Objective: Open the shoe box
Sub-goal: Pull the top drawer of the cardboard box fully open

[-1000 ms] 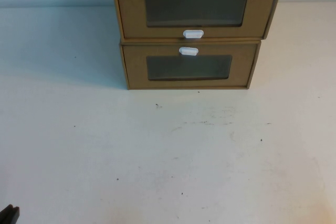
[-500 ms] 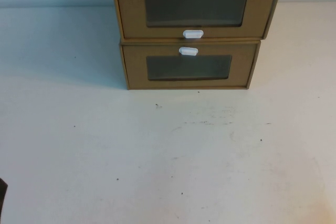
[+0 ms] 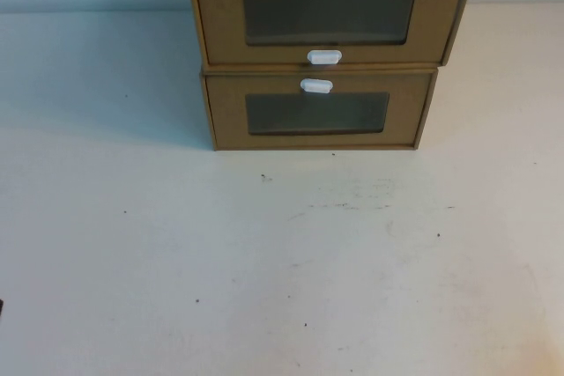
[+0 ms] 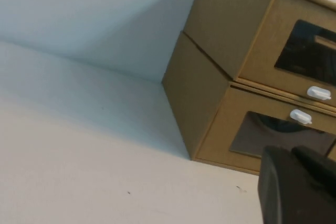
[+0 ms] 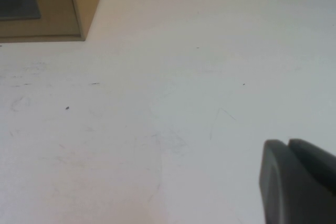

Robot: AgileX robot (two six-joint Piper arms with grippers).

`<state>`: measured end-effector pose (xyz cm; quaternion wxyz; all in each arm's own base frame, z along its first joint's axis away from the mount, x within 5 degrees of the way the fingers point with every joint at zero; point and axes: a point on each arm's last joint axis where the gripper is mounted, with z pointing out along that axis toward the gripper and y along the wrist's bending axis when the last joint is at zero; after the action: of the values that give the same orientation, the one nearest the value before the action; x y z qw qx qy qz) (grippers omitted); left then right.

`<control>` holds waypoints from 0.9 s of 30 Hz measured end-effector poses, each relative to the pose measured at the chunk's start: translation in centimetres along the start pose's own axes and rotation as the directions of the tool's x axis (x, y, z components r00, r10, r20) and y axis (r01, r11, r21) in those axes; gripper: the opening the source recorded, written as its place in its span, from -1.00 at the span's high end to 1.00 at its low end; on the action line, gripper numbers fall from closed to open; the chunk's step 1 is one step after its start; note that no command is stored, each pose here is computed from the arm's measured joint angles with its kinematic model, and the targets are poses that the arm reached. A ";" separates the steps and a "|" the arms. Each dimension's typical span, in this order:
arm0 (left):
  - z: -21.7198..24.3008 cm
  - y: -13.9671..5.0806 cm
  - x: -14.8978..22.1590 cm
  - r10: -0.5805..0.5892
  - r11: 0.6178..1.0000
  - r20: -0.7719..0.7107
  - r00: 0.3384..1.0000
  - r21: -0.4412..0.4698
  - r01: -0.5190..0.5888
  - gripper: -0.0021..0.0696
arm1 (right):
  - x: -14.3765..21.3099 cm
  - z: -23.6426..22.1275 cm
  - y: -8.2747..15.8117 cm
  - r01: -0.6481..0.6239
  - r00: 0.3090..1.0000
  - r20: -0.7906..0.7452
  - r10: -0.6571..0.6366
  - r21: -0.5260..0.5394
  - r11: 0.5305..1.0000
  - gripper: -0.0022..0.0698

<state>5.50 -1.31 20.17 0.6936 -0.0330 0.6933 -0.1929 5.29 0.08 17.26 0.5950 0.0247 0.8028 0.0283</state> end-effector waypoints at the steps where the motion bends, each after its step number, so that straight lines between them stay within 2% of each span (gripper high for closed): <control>1: 0.0 -0.1 0.0 -0.032 0.999 -0.013 0.999 0.003 0.032 0.96 | 0.0 0.0 0.0 0.000 1.000 0.000 0.000 0.000 1.000 0.98; 4: 0.0 -1.1 -1.8 -0.058 0.998 -0.069 0.996 0.025 0.060 0.96 | 0.0 0.0 0.0 0.000 1.000 0.000 0.000 0.000 1.000 0.98; 7: 1.0 -2.5 -5.1 0.012 1.000 -0.200 0.980 0.027 -0.007 0.96 | 0.0 0.0 0.0 0.000 1.000 0.000 0.000 0.000 1.000 0.98; 11: 4.2 -4.2 -9.3 0.133 0.991 -0.428 0.894 0.045 -0.125 0.96 | 0.0 0.0 0.0 0.000 1.000 0.000 0.000 0.000 1.000 0.98; 13: 6.4 -5.1 -11.5 0.224 0.974 -0.502 0.836 0.099 -0.202 0.96 | 0.0 0.0 0.0 0.000 1.000 0.000 0.000 0.000 1.000 0.98; 16: 9.3 -6.4 -14.7 0.344 0.939 -0.524 0.779 0.201 -0.280 0.96 | 0.0 0.0 0.0 0.000 1.000 0.000 0.000 0.000 1.000 0.98; 20: 14.2 -8.1 -17.2 0.424 0.902 -0.558 0.714 0.334 -0.275 0.96 | 0.0 0.0 0.0 0.000 1.000 0.000 0.000 0.000 1.000 0.98; 22: 16.7 -9.1 -18.8 0.461 0.879 -0.548 0.699 0.394 -0.270 0.96 | 0.0 0.0 0.0 0.000 1.000 0.000 0.000 0.000 1.000 0.98; 27: 22.9 -11.2 -23.3 0.520 0.826 -0.479 0.707 0.492 -0.275 0.96 | 0.0 0.0 0.0 0.000 1.000 0.000 0.000 0.000 1.000 0.98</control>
<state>26.18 -9.44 46.61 0.4581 0.3191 0.8125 -0.1676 5.29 0.08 17.26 0.5950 0.0247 0.8028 0.0283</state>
